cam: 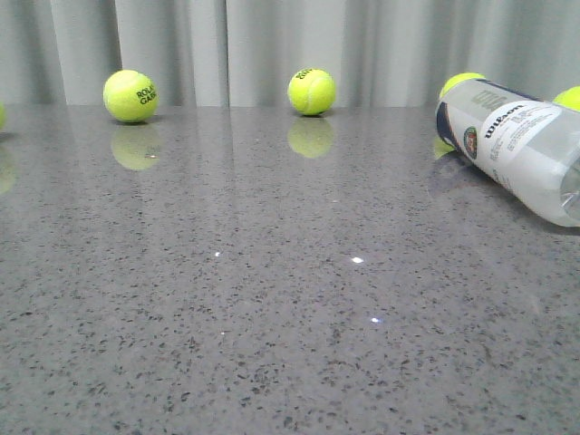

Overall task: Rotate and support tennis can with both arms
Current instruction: 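Move the right gripper above the lying Wilson tennis can, then grasp the Wilson can with the right gripper and lift it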

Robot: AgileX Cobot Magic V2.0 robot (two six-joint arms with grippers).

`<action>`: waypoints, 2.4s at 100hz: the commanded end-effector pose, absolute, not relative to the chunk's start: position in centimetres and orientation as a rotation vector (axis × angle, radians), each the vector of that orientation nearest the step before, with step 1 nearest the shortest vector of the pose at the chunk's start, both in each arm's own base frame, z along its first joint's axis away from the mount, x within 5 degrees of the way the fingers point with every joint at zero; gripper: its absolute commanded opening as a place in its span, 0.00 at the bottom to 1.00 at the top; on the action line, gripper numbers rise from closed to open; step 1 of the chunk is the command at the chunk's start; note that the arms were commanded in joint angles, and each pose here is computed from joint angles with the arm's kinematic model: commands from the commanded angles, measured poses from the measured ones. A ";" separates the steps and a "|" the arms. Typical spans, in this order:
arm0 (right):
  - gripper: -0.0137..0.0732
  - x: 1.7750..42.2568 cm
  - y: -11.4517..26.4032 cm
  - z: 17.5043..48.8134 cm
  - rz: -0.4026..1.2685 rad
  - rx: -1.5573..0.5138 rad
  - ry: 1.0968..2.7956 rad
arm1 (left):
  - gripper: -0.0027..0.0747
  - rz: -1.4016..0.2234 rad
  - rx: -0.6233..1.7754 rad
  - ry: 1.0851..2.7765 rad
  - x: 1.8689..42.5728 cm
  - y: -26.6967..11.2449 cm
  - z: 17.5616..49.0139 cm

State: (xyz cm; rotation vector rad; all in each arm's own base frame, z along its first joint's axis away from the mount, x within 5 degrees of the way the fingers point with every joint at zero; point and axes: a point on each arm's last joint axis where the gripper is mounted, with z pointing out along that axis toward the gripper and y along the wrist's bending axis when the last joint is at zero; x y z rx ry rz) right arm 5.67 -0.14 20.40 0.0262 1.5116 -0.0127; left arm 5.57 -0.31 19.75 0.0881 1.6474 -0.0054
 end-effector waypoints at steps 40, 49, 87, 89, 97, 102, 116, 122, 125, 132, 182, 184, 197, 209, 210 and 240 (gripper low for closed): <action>0.09 5.4 -0.2 21.4 -0.025 0.019 1.427 | 0.01 -0.031 0.076 1.578 5.5 -0.4 19.2; 0.09 5.2 -0.2 22.2 -0.027 0.022 1.469 | 0.01 -0.031 0.076 1.578 5.5 -0.4 19.2; 0.09 5.3 -0.3 29.2 -0.033 0.040 1.798 | 0.01 -0.031 0.076 1.578 5.5 -0.4 19.2; 0.09 5.4 -0.3 29.7 -0.028 0.043 1.813 | 0.01 -0.031 0.076 1.578 5.5 -0.4 19.2; 0.09 6.4 -0.3 30.7 -0.023 0.047 1.875 | 0.01 -0.031 0.076 1.578 5.5 -0.4 19.2; 0.09 7.2 -0.3 31.5 -0.022 0.048 1.895 | 0.01 -0.031 0.076 1.578 5.5 -0.4 19.2; 0.24 9.6 -0.3 33.3 -0.012 0.054 2.015 | 0.01 -0.031 0.076 1.578 5.5 -0.4 19.2; 0.43 10.8 -0.3 34.0 -0.002 0.060 2.065 | 0.01 -0.031 0.076 1.578 5.5 -0.4 19.2; 0.53 11.5 -0.3 34.2 -0.001 0.060 2.090 | 0.01 -0.031 0.076 1.578 5.5 -0.4 19.2; 0.77 12.8 -0.4 34.9 -0.004 0.055 2.124 | 0.01 -0.031 0.076 1.578 5.5 -0.4 19.2; 0.89 24.1 3.8 37.3 0.308 -0.034 2.458 | 0.01 -0.031 0.076 1.578 5.5 -0.4 19.2; 0.89 24.6 4.0 37.1 0.327 -0.029 2.471 | 0.01 -0.031 0.076 1.578 5.5 -0.4 19.2; 0.89 28.2 4.7 35.9 0.390 -0.005 2.536 | 0.01 -0.031 0.076 1.578 5.5 -0.4 19.2; 0.89 31.1 5.0 34.7 0.390 0.002 2.577 | 0.01 -0.031 0.076 1.578 5.5 -0.4 19.2; 0.89 31.3 5.0 34.6 0.390 0.003 2.580 | 0.01 -0.031 0.076 1.578 5.5 -0.4 19.2; 0.89 35.7 5.4 31.1 0.388 0.021 2.677 | 0.01 -0.031 0.076 1.578 5.5 -0.4 19.2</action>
